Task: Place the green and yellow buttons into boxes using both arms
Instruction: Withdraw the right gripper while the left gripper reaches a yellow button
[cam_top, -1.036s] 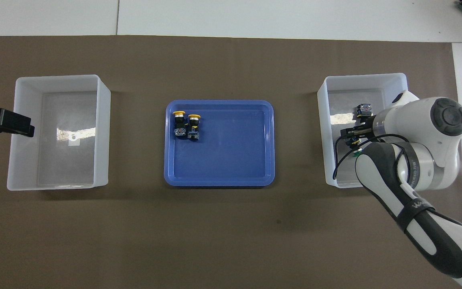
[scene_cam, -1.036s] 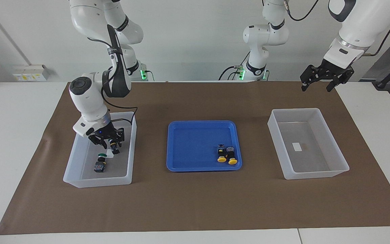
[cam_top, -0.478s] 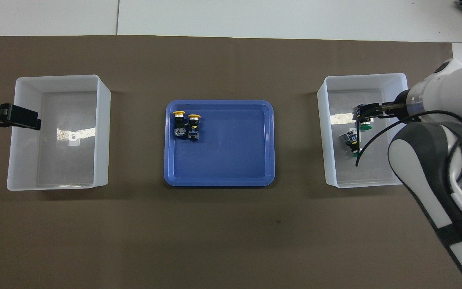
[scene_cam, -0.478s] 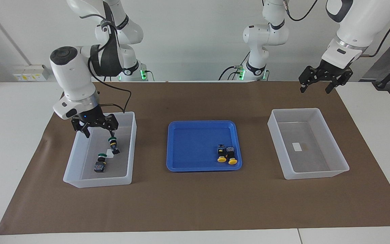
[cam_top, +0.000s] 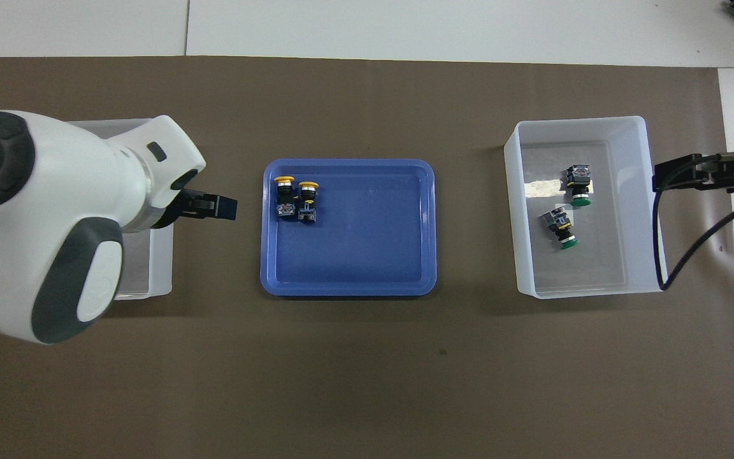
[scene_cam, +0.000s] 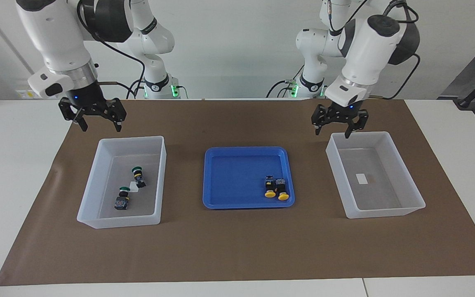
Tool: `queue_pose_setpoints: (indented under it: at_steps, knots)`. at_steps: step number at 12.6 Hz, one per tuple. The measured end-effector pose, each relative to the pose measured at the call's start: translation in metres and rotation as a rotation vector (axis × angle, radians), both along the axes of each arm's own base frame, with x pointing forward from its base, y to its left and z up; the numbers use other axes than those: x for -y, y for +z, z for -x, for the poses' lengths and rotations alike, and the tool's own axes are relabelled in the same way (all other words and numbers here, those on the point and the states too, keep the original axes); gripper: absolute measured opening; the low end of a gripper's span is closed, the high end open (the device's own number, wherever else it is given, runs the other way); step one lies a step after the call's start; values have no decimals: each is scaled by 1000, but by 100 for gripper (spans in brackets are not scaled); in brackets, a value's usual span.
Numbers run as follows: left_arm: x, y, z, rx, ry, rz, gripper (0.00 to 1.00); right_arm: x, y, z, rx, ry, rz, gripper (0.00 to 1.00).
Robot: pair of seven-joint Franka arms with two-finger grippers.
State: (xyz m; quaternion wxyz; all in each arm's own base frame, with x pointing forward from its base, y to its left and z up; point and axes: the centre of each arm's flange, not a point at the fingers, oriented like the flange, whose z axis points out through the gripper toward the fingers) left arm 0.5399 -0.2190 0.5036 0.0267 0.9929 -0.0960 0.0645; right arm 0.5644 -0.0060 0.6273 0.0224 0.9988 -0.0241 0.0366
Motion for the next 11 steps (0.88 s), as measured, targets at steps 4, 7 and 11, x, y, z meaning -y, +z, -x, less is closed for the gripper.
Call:
queue_pose_setpoints:
  at_steps: [4,7,11]
  knots:
    - [83,-94,-3,2,39,11,100,13,15,9,-20,-26,0,100]
    - [121,-153,2,-1,76,3,100,13,14,11,-32,-28,-1,100]
    - [126,-175,-2,11,91,11,85,13,13,11,-34,-27,-1,100]
